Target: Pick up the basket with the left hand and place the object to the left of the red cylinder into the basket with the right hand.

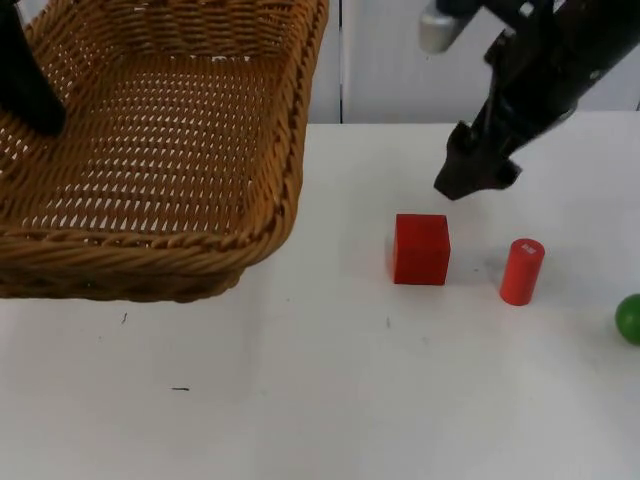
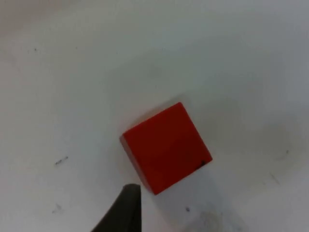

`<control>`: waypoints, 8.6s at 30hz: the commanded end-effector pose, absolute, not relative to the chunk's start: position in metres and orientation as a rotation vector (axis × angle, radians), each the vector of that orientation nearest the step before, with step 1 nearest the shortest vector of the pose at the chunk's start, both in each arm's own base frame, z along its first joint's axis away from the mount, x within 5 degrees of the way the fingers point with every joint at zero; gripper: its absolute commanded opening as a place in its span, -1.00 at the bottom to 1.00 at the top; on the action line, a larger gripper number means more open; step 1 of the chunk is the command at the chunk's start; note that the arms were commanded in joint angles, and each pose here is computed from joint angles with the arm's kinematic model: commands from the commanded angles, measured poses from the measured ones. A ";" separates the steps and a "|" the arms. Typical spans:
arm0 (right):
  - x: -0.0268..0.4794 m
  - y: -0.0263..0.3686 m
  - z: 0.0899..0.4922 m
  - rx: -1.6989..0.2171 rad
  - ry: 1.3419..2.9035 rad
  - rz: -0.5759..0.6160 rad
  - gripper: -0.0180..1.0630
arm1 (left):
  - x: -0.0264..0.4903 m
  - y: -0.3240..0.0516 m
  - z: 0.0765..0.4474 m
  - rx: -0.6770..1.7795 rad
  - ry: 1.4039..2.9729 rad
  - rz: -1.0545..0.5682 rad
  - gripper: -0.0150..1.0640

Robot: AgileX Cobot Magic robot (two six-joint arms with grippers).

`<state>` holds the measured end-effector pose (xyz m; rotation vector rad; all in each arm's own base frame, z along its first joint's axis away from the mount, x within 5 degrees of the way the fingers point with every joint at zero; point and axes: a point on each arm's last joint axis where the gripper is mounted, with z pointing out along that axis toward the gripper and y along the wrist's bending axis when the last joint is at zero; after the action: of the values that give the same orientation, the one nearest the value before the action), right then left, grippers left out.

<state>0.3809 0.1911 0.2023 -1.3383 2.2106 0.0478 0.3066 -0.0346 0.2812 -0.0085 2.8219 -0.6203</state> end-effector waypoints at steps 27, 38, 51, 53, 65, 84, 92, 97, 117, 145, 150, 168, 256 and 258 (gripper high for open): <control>0.412 0.239 0.110 -1.584 2.178 0.048 0.92 | 0.307 -0.035 0.287 -0.043 2.770 -0.640 -0.98; 0.417 0.239 0.110 -1.587 2.136 0.027 0.81 | 0.307 -0.035 0.287 -0.041 2.772 -0.638 -0.98; 0.414 0.238 0.090 -1.616 2.190 0.046 0.67 | 0.307 -0.035 0.287 -0.041 2.772 -0.638 -0.98; 0.414 0.239 0.090 -1.611 2.191 0.045 0.64 | 0.307 -0.035 0.287 -0.041 2.772 -0.638 -0.98; 0.415 0.239 0.093 -1.608 2.183 0.041 0.33 | 0.307 -0.035 0.287 -0.040 2.775 -0.640 -0.98; 0.395 0.233 0.181 -1.564 2.153 0.113 -0.97 | 0.307 -0.035 0.287 -0.040 2.774 -0.639 -0.98; 0.363 0.216 0.204 -1.567 2.167 0.120 -0.97 | 0.306 -0.035 0.287 -0.039 2.777 -0.641 -0.98; 0.342 0.204 0.219 -1.542 2.153 0.113 -0.97 | 0.306 -0.035 0.287 -0.039 2.777 -0.641 -0.98; 0.285 0.182 0.331 -1.299 2.016 0.243 -0.97 | 0.306 -0.035 0.287 -0.036 2.782 -0.638 -0.98; 0.257 0.169 0.368 -1.270 1.940 0.263 -0.97 | 0.305 -0.034 0.286 -0.026 2.795 -0.626 -0.98; 0.258 0.169 0.368 -1.267 1.938 0.262 -0.97 | 0.304 -0.035 0.286 -0.023 2.801 -0.629 -0.98; 0.255 0.219 0.374 -1.334 1.826 0.369 -0.97 | 0.304 -0.035 0.286 -0.022 2.805 -0.631 -0.98; 0.217 0.241 0.381 -1.113 1.758 0.566 0.98 | 0.305 -0.035 0.287 0.006 2.786 -0.628 -0.98; 0.206 0.230 0.388 -1.104 1.736 0.568 0.98 | 0.305 -0.035 0.287 0.006 2.786 -0.628 -0.98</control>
<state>0.2117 0.2363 0.3833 -1.1148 1.7590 0.5698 0.3059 -0.0336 0.2809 0.0166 2.8183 -0.5994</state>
